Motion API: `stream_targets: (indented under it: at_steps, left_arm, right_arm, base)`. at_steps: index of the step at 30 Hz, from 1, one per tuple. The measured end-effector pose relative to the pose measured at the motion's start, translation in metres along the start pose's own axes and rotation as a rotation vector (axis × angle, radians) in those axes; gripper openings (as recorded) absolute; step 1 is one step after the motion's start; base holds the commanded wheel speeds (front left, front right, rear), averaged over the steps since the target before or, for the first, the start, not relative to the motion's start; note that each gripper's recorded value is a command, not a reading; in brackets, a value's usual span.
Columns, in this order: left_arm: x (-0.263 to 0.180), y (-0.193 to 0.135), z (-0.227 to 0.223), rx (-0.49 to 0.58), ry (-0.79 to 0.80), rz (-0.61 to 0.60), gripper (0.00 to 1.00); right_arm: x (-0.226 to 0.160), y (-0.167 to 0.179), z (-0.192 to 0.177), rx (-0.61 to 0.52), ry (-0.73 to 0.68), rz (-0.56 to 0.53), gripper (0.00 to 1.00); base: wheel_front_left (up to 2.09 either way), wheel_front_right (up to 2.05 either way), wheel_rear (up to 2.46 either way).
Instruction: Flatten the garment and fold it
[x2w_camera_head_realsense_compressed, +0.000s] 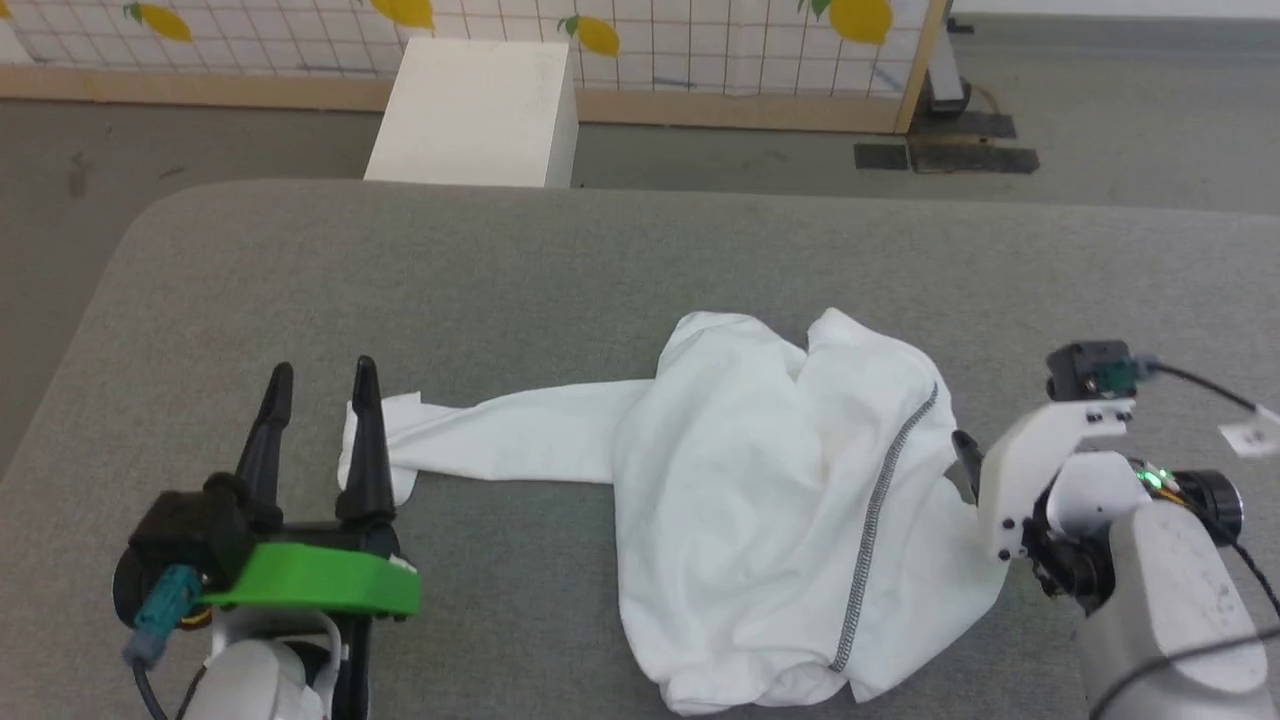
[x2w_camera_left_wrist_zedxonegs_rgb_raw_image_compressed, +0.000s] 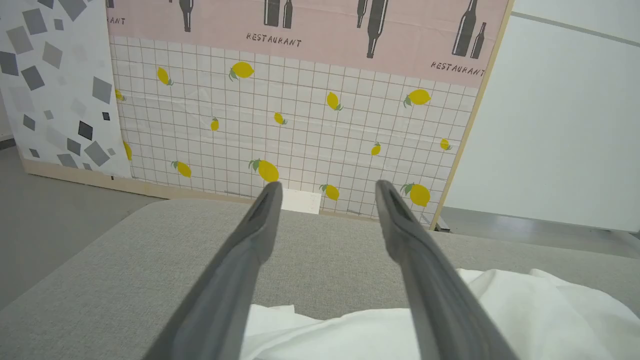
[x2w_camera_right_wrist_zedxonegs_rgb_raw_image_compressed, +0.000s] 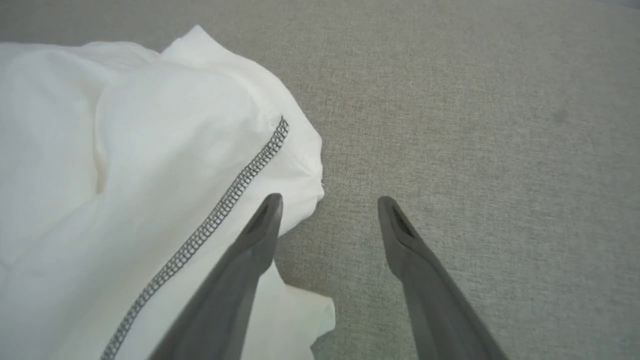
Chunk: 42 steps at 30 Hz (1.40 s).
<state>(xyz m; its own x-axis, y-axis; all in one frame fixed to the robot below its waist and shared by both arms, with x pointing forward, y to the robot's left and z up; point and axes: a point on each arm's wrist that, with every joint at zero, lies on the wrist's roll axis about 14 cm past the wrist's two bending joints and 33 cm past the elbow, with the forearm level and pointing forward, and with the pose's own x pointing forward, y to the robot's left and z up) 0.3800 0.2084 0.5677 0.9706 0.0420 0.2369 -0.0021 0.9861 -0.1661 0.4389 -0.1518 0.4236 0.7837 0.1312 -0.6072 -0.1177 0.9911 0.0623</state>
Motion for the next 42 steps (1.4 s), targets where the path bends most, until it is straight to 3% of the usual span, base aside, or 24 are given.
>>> stream_targets:
  at_steps: [9, 10, 11, 12, 17, 23, 27, 31, 32, 33, 42]
  left_arm:
    - [-0.009, 0.016, -0.017, -0.008, 0.030, 0.056, 1.00]
    - [-0.010, 0.019, -0.020, -0.010, 0.037, 0.064, 1.00]
    - [-0.011, 0.022, -0.021, -0.010, 0.041, 0.073, 1.00]
    - [-0.011, 0.024, -0.022, -0.009, 0.043, 0.080, 1.00]
    - [-0.012, 0.031, -0.025, 0.009, 0.048, 0.093, 1.00]
    - [-0.008, 0.022, -0.026, -0.008, 0.042, 0.066, 1.00]
    - [-0.008, 0.018, -0.028, -0.019, 0.049, 0.052, 1.00]
    - [-0.006, 0.013, -0.031, -0.028, 0.054, 0.036, 1.00]
    - [-0.006, 0.012, -0.033, -0.031, 0.059, 0.033, 1.00]
    - [-0.006, 0.010, -0.035, -0.034, 0.066, 0.027, 1.00]
    - [0.021, -0.031, -0.060, -0.146, 0.183, -0.076, 1.00]
  right_arm:
    - [0.022, 0.025, -0.038, -0.129, 0.319, 0.034, 1.00]
    - [0.023, 0.026, -0.041, -0.127, 0.337, 0.037, 0.78]
    - [0.025, 0.026, -0.040, -0.124, 0.338, 0.038, 0.24]
    - [0.027, 0.026, -0.038, -0.123, 0.330, 0.039, 0.00]
    - [0.030, 0.011, -0.010, -0.041, 0.206, 0.009, 0.00]
    - [0.001, -0.082, 0.027, 0.086, 0.033, -0.225, 0.00]
    - [-0.025, -0.131, -0.008, 0.196, 0.093, -0.366, 0.00]
    - [-0.043, -0.142, -0.064, 0.270, 0.245, -0.407, 0.00]
    - [-0.045, -0.141, -0.067, 0.279, 0.246, -0.405, 0.29]
    - [-0.045, -0.141, -0.063, 0.277, 0.214, -0.402, 1.00]
    - [-0.069, -0.145, 0.028, 0.297, -0.352, -0.366, 1.00]
  base:
    - [0.00, 0.00, 0.00]
    - [0.00, 0.00, 0.00]
    - [0.00, 0.00, 0.00]
    - [0.00, 0.00, 0.00]
    - [0.00, 0.00, 0.00]
    - [0.00, 0.00, 0.00]
    - [0.00, 0.00, 0.00]
    - [0.00, 0.00, 0.00]
    - [0.00, 0.00, 0.00]
    - [0.00, 0.00, 0.00]
    - [0.00, 0.00, 0.00]
